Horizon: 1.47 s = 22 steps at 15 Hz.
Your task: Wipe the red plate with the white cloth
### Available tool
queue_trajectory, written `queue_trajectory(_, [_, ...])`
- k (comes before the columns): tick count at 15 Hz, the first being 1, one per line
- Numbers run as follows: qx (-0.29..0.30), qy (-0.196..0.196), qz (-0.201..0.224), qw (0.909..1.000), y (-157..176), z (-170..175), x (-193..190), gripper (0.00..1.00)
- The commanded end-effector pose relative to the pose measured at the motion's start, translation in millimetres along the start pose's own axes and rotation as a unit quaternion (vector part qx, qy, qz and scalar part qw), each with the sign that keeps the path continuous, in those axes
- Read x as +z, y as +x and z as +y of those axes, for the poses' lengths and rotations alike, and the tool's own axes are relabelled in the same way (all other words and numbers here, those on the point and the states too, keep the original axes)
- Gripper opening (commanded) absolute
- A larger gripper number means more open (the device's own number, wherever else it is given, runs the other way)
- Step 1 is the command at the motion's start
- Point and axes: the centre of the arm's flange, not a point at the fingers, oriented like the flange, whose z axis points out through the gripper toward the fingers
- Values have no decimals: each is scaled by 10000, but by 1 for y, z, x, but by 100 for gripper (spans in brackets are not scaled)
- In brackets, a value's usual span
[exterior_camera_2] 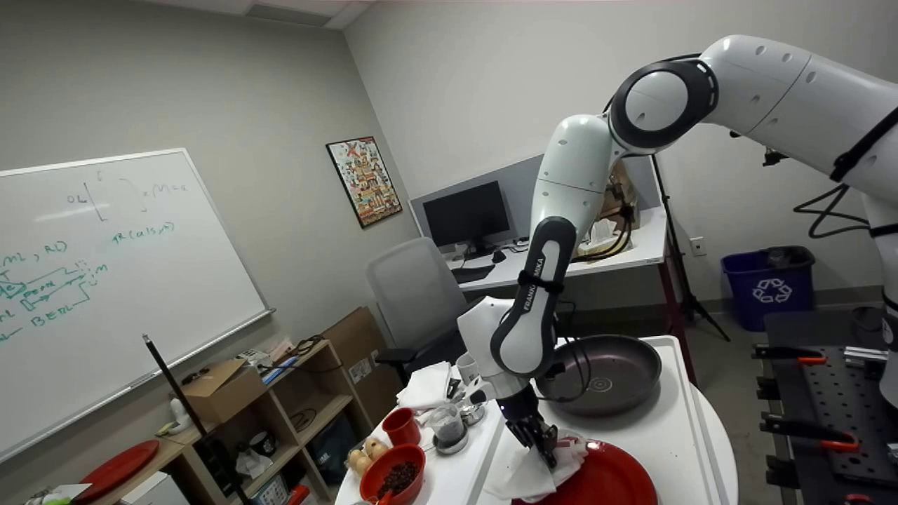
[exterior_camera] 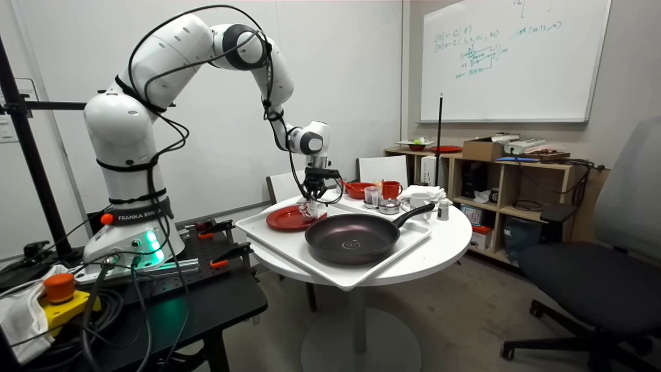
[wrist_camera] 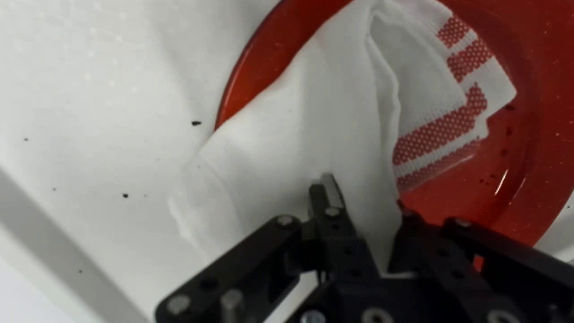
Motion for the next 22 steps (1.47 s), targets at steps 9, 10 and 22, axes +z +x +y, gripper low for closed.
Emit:
queue_trajectory(9, [-170, 348, 205, 9990, 25, -16, 29, 7])
queue_trajectory(10, [-212, 450, 235, 9985, 26, -16, 33, 7])
queue_trajectory(22, [-511, 985, 430, 9929, 31, -33, 49, 7])
